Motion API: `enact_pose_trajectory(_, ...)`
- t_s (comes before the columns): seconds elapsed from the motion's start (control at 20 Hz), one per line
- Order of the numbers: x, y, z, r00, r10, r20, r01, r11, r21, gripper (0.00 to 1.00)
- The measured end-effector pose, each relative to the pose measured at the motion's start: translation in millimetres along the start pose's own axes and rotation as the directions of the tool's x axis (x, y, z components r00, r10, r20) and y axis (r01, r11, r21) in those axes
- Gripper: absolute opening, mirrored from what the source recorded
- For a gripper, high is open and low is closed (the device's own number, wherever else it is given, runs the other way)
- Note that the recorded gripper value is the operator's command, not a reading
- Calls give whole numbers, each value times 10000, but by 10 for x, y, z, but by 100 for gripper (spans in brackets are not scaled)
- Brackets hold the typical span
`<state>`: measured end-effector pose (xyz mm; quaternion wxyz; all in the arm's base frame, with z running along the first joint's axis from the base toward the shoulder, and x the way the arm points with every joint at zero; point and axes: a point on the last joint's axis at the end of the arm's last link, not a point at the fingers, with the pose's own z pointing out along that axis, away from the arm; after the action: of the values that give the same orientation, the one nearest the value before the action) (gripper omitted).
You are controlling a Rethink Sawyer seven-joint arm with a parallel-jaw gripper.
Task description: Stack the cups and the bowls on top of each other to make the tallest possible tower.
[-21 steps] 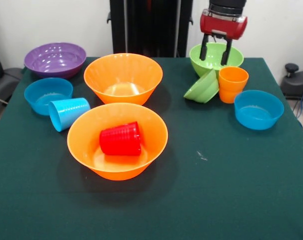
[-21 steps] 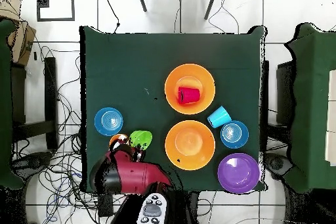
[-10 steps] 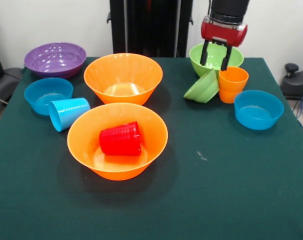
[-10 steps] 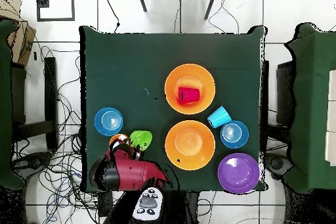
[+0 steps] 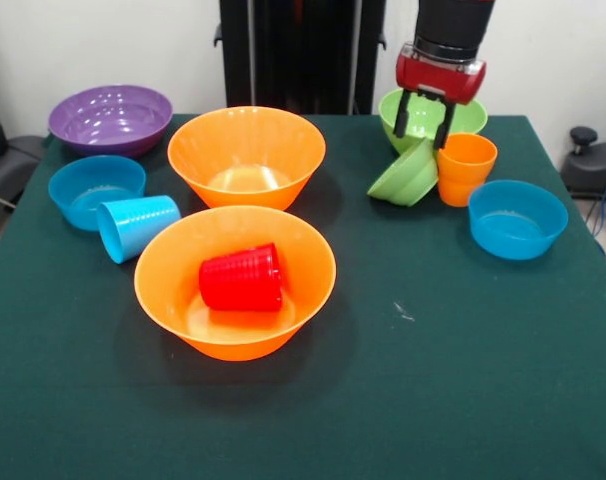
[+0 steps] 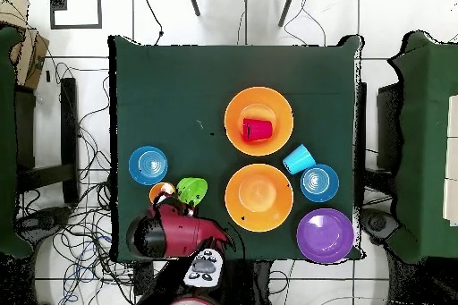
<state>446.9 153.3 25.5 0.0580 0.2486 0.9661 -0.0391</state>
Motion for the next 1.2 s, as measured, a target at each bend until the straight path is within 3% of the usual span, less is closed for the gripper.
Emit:
enact_pose_trajectory(0.8,-96,20,-6,9989,391,266,-396,9991,165,100)
enact_pose_trajectory(1.2,-180,118,-175,9971,473,590,-469,9989,-78,100)
